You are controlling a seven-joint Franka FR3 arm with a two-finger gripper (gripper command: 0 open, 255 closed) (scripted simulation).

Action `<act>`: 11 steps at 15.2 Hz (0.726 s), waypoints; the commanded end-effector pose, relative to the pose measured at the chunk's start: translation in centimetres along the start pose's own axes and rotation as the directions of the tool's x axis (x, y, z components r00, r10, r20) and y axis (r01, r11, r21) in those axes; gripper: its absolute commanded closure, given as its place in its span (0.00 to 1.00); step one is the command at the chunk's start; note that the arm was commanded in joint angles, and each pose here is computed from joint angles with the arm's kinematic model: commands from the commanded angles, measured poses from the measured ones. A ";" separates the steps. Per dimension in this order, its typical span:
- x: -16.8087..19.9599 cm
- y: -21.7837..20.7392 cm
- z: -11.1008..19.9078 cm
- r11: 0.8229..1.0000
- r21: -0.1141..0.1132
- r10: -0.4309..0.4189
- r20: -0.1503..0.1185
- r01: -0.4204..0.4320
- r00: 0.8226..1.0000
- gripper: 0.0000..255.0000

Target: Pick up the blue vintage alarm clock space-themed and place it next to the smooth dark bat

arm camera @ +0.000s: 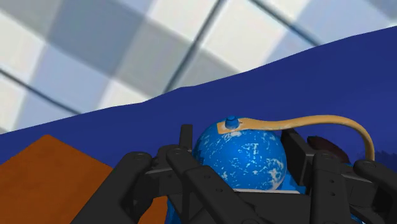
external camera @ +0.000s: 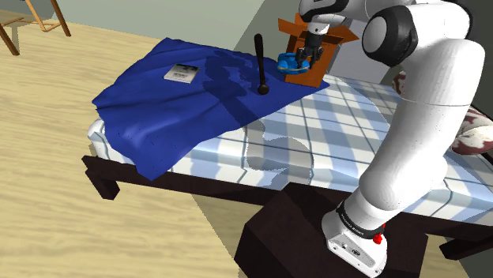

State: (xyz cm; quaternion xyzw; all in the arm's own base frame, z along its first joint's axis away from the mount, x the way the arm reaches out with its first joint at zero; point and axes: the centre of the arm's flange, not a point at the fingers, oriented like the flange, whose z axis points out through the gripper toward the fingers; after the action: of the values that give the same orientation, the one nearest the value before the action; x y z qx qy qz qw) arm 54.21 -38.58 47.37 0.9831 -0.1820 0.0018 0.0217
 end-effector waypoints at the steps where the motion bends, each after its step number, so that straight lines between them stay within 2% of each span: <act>1: 2.2 0.2 0.0 1.000 0.000 -0.001 -0.002 0.001 1.000 1.00; 11: 2.1 -0.1 5.2 1.000 0.000 -0.001 -0.002 0.001 1.000 1.00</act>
State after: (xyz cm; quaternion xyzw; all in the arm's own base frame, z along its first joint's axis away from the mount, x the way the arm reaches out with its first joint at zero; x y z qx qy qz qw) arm 56.24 -39.58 42.60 0.9832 -0.1812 0.0015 0.0211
